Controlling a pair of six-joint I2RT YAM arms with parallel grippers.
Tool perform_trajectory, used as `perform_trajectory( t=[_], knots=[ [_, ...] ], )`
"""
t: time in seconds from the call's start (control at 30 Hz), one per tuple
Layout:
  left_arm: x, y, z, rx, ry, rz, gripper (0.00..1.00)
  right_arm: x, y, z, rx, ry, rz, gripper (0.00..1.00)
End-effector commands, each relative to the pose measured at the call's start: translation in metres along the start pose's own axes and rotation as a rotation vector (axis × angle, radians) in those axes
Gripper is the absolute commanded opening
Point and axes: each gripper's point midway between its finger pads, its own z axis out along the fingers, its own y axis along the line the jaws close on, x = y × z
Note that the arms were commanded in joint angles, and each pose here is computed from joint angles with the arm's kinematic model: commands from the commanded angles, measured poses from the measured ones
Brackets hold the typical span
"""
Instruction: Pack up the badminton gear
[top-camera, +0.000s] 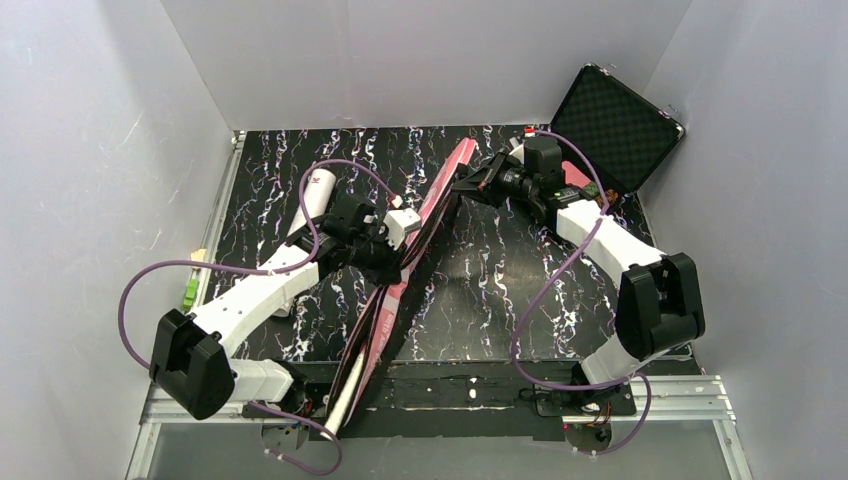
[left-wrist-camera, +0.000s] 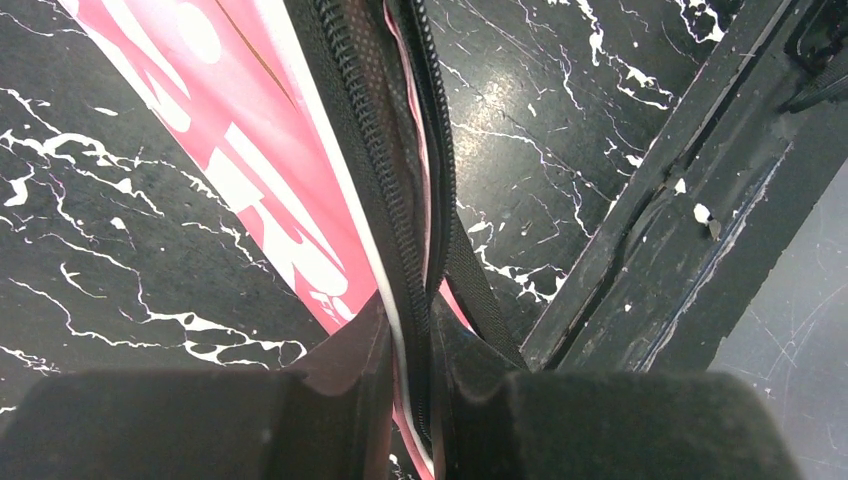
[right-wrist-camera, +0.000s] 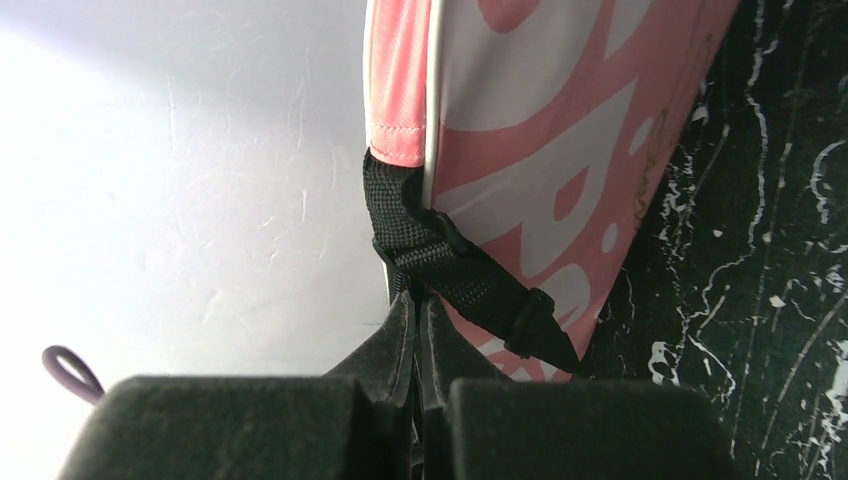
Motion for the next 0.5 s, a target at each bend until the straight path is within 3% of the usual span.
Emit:
perform_trajectory(
  t=[0.0,0.3,0.47],
  knots=[
    [-0.026,0.0,-0.012,-0.02,-0.091,0.049,0.0,0.058,0.038,-0.019,-0.169,0.242,-0.022,0.01],
    [-0.028,0.0,-0.012,-0.02,-0.095,0.05,0.0,0.11,0.024,-0.031,-0.154,0.398,-0.029,0.01],
    [-0.028,0.0,-0.013,-0.022,-0.094,0.05,0.0,0.107,0.018,-0.037,-0.144,0.37,-0.012,0.05]
  ],
)
